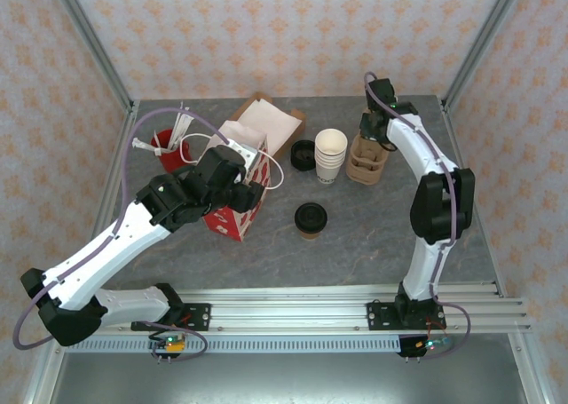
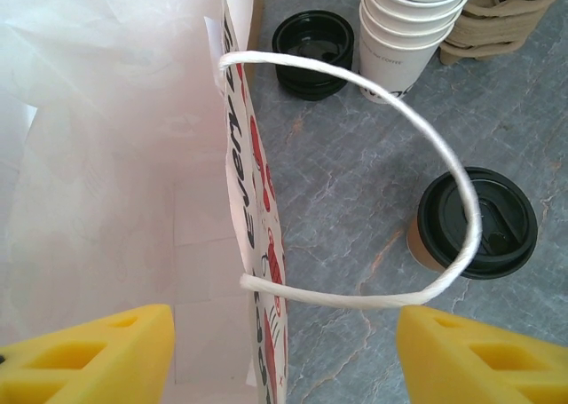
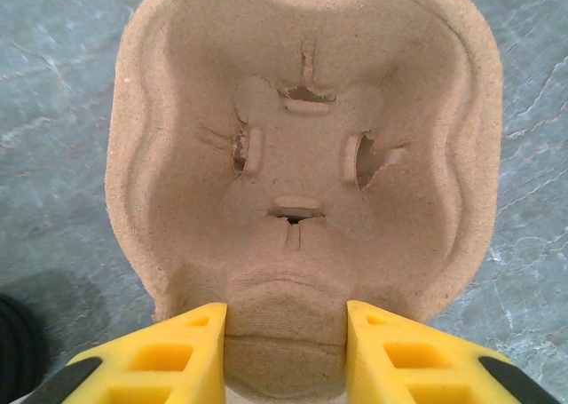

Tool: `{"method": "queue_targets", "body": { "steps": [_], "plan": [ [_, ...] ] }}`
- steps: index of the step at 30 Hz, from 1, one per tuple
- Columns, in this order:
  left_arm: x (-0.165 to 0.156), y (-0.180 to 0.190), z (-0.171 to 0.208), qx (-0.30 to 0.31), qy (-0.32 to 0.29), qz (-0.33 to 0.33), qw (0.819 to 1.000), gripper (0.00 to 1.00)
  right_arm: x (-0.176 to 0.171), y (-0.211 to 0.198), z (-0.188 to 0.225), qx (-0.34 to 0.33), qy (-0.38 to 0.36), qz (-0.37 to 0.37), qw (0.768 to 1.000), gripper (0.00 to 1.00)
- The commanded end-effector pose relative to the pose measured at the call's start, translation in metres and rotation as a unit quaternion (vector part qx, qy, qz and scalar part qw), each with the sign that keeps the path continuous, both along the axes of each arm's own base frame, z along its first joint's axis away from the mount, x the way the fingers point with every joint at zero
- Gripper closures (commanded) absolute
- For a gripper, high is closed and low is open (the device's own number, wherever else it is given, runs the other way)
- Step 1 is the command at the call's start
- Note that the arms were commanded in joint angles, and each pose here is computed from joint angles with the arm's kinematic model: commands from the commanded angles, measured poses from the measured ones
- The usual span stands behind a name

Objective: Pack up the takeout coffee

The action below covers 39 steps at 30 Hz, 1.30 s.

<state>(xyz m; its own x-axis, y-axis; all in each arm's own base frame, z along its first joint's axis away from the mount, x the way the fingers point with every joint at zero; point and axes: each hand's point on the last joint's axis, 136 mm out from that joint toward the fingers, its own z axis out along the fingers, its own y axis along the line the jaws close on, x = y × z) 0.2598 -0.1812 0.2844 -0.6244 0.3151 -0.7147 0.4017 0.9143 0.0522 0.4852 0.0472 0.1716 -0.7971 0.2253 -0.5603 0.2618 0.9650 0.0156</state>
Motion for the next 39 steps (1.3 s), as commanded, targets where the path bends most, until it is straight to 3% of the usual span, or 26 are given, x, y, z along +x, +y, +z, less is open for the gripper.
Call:
{"method": "queue_targets", "body": {
  "steps": [1,9,16,21,29,34,39],
  "plan": [
    [0.0,0.001,0.006,-0.008,-0.017,0.006,1.0,0.32,-0.007,-0.004,0.023,0.002,-0.017,-0.007,1.0,0.66],
    [-0.001,0.003,0.027,-0.043,-0.044,0.015,0.998,0.3,-0.033,-0.005,0.064,0.023,-0.058,-0.009,0.998,0.67],
    [-0.006,0.003,0.066,-0.122,-0.091,0.019,0.988,0.27,-0.116,0.01,0.102,0.037,-0.104,0.015,0.994,0.67],
    [0.002,0.015,0.081,-0.135,-0.115,0.055,0.983,0.26,-0.179,0.032,0.128,0.055,-0.132,0.053,0.988,0.67],
    [0.015,0.04,0.09,-0.161,-0.115,0.116,0.973,0.26,-0.234,0.117,0.133,0.104,-0.143,0.158,0.971,0.67],
    [0.016,0.066,0.094,-0.149,-0.129,0.155,0.968,0.25,-0.258,0.188,0.114,0.132,-0.13,0.22,0.958,0.67],
    [0.014,0.085,0.097,-0.141,-0.14,0.184,0.963,0.25,-0.278,0.23,0.084,0.15,-0.103,0.241,0.953,0.67]
  ]
}}
